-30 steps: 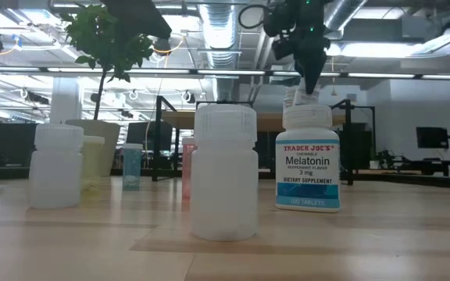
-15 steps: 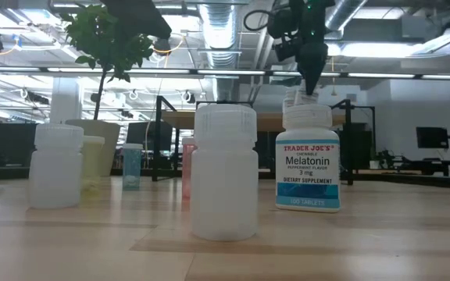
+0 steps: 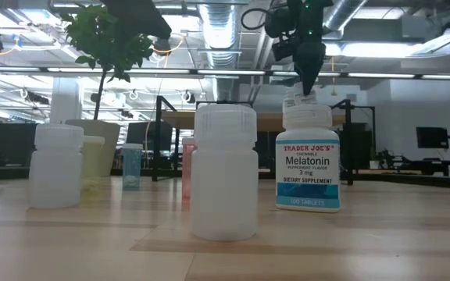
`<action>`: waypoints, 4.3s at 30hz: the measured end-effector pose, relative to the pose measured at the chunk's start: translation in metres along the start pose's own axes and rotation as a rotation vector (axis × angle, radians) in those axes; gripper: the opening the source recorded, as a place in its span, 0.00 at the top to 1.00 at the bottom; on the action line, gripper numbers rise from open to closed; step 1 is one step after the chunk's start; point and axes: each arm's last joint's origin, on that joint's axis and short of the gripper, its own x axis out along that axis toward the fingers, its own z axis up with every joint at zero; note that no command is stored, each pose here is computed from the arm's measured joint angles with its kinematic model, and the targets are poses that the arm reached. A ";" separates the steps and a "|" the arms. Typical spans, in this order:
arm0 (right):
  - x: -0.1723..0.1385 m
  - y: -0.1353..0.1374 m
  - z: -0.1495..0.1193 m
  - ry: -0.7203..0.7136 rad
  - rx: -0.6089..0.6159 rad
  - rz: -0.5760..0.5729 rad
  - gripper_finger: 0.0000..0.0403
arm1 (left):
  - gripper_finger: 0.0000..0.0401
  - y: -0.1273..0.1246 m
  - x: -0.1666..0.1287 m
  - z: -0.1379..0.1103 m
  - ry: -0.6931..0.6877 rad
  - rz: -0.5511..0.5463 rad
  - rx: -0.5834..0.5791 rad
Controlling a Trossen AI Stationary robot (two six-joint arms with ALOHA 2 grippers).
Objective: Pick and place medicine bottles onto shelf by color
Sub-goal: Put the right white, blue pill bottle on the shelf aligned with the other white, blue pill bottle, then put the right white, blue pill bottle on the shelf aligned with the other white, blue pill bottles
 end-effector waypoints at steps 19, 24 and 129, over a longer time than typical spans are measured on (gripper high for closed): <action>-0.001 0.004 0.002 -0.004 -0.006 -0.002 0.43 | 0.89 0.000 0.000 -0.001 0.014 0.003 0.000; -0.001 0.004 0.002 -0.004 -0.075 -0.008 0.43 | 0.89 0.000 0.000 -0.001 0.015 0.003 -0.002; -0.010 0.412 0.024 -0.038 0.224 0.182 0.25 | 0.89 -0.001 0.000 -0.005 0.070 -0.067 -0.040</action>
